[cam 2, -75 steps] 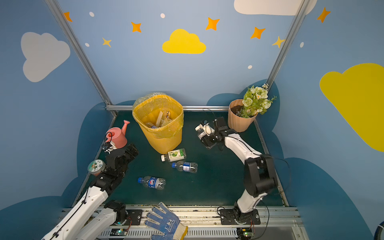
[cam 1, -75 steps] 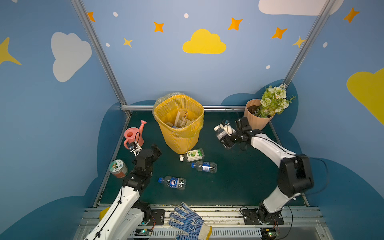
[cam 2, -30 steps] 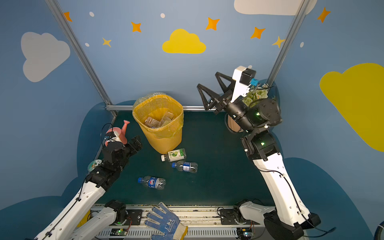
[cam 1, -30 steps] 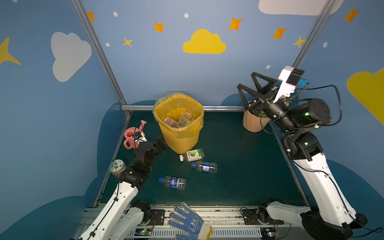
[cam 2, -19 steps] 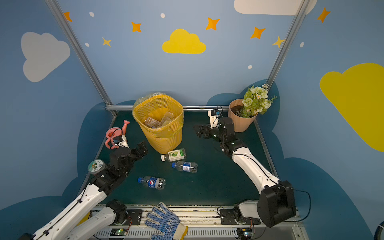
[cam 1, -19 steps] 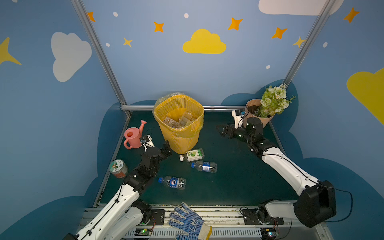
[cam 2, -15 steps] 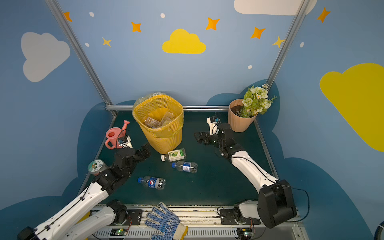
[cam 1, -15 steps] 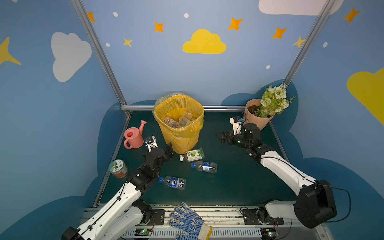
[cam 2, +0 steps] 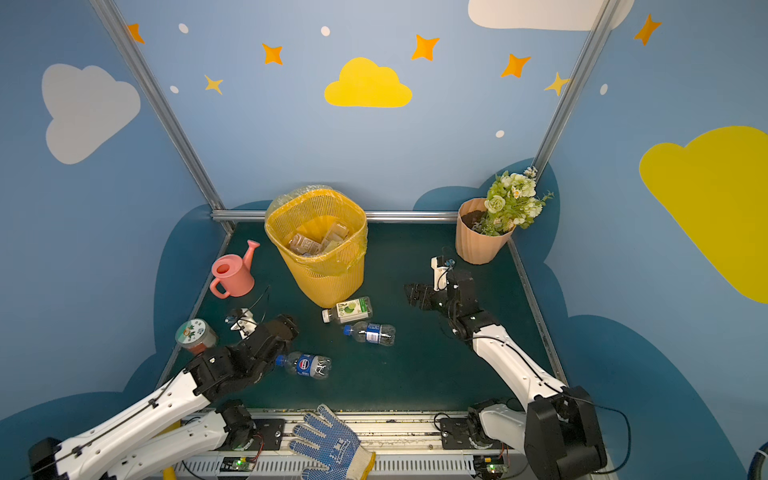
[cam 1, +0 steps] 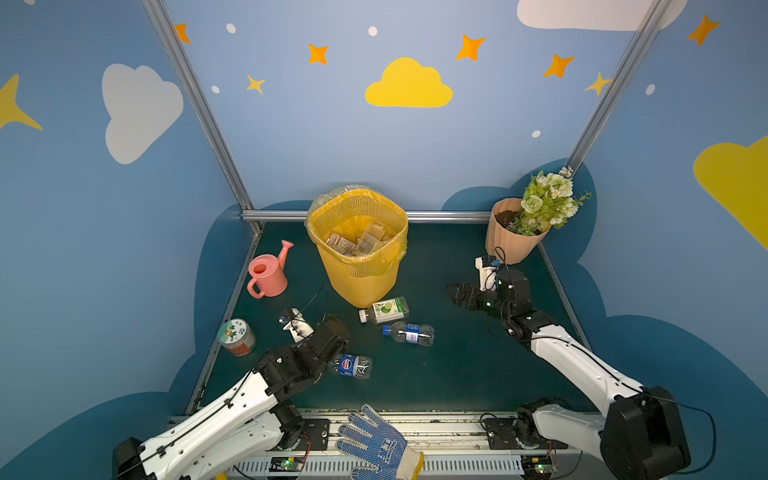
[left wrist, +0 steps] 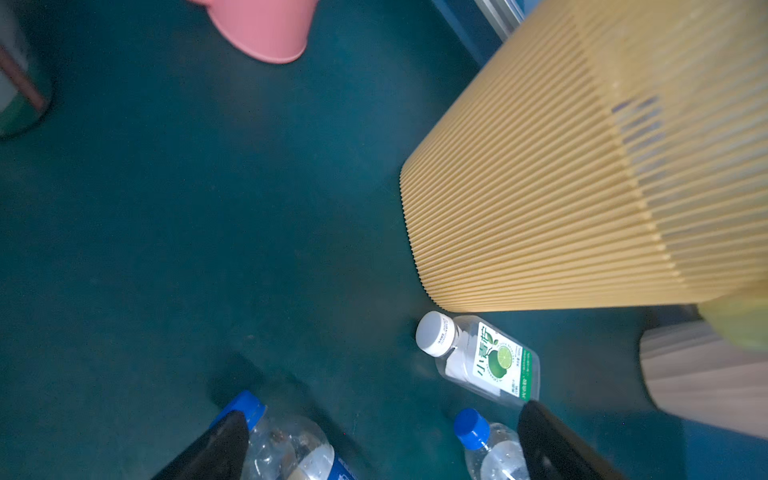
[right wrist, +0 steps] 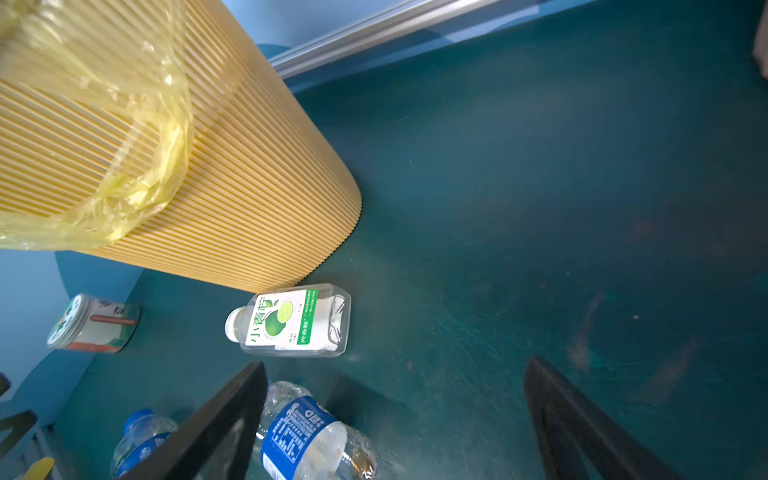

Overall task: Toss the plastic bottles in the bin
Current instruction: 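Withdraw the right arm from the bin while the left gripper reaches toward the blue-capped bottle, then lower the left gripper onto the blue-capped water bottle nearest the robot and close it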

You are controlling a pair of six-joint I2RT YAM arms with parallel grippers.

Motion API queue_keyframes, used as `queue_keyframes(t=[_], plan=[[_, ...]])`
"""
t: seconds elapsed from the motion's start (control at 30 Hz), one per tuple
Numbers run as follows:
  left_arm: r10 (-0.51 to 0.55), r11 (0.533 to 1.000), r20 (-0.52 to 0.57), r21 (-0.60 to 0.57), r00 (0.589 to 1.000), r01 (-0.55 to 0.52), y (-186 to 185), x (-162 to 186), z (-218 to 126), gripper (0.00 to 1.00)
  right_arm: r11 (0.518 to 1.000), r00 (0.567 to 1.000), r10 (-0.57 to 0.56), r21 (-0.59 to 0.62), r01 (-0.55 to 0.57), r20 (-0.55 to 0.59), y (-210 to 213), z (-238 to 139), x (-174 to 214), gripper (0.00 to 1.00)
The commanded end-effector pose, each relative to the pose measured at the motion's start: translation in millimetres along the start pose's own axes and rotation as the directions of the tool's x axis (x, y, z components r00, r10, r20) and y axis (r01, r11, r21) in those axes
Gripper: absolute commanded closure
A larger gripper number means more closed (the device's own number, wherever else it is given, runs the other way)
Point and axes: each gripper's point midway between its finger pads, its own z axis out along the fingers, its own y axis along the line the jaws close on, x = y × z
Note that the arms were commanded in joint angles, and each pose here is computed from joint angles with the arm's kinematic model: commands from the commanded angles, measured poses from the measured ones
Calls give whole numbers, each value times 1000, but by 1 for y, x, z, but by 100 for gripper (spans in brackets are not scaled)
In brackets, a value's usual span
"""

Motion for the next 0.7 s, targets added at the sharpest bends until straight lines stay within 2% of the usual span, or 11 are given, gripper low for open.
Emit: queue_keyframes(t=[0.0,0.07,0.13,0.2,0.33,0.47,0.67], plan=[[-212,975,-77,-82,974,205,30,25,8,0,995,999,-36,89,37,-21,-17,-9,5,6],[-276,959,-137,-96,951,265,34,47,17,1,991,998,-50,123,53,-27,-25,-13,9,6],[-296,952,-160,-126,942,278,38,62,22,2,989,998,-56,134,59,-24,-31,-17,13,6],[-285,952,-151,-160,947,261,41,68,22,2,990,998,-54,133,56,-24,-35,-19,17,5],[-256,961,-173,-154,951,231,27,80,27,6,990,998,-47,131,50,-30,-40,-22,20,5],[-274,955,-227,-181,934,236,27,102,38,12,992,999,-24,123,28,-31,-44,-24,23,5],[-267,949,-228,-234,936,213,33,112,42,13,992,1000,2,124,2,-27,-49,-27,24,5]])
